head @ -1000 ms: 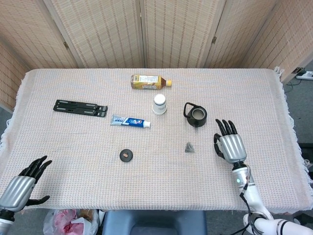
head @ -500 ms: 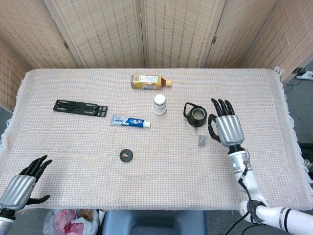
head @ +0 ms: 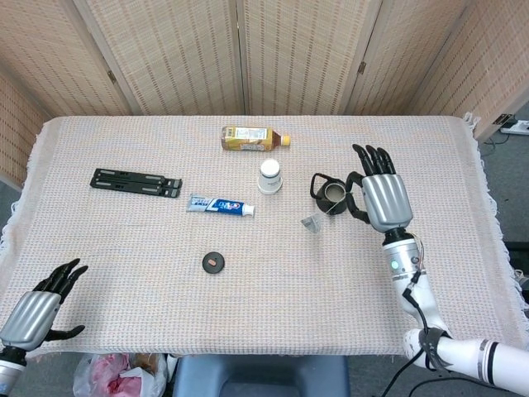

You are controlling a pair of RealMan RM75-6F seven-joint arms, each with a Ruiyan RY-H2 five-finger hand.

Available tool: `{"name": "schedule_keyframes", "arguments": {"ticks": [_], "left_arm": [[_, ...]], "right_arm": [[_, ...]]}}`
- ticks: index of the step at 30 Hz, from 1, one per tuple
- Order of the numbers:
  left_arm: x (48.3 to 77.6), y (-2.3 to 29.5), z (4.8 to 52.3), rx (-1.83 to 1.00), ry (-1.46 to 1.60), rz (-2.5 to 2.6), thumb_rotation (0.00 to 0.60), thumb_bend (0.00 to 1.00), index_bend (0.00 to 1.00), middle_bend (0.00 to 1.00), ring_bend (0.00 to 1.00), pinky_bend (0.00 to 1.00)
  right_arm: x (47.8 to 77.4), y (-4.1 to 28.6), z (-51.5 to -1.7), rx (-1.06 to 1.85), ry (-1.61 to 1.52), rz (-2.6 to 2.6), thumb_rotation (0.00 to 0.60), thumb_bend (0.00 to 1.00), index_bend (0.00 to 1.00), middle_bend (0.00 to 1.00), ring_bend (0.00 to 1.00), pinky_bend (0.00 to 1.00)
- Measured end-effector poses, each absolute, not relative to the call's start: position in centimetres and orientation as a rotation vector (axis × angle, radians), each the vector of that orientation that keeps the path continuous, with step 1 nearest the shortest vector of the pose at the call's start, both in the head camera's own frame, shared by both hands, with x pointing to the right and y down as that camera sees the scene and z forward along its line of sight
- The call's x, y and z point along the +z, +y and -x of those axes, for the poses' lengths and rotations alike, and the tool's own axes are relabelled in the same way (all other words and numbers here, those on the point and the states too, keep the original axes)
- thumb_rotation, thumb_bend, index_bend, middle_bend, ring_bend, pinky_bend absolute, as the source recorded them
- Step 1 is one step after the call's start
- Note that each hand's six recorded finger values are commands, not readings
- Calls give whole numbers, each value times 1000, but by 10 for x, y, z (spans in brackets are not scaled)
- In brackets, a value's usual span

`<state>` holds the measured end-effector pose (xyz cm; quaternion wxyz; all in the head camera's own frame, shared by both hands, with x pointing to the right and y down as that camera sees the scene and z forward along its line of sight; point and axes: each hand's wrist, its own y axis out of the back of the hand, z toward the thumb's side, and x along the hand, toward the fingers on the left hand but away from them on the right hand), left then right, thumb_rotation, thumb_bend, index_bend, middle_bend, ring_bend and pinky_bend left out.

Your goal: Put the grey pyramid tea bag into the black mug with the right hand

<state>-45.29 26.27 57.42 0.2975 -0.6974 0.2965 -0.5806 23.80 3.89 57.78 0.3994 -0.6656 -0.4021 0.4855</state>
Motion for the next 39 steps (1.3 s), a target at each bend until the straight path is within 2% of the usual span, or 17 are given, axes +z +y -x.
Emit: {"name": "schedule_keyframes", "arguments": {"ticks": [13, 26, 39], "left_arm": [[587, 251, 461, -1612, 803, 1856, 600, 58, 0, 0, 14, 255], [588, 249, 463, -1615, 808, 1886, 600, 58, 0, 0, 14, 255], [593, 245, 468, -1647, 818, 1887, 600, 58, 0, 0, 14, 255]], "right_arm": [[585, 2, -240, 1237, -1065, 1718, 600, 410, 608, 66, 0, 0], [618, -10, -232, 1263, -1050, 1744, 600, 410, 608, 66, 0, 0], [621, -26, -229, 1242, -1087, 1778, 600, 410, 608, 66, 0, 0]]}}
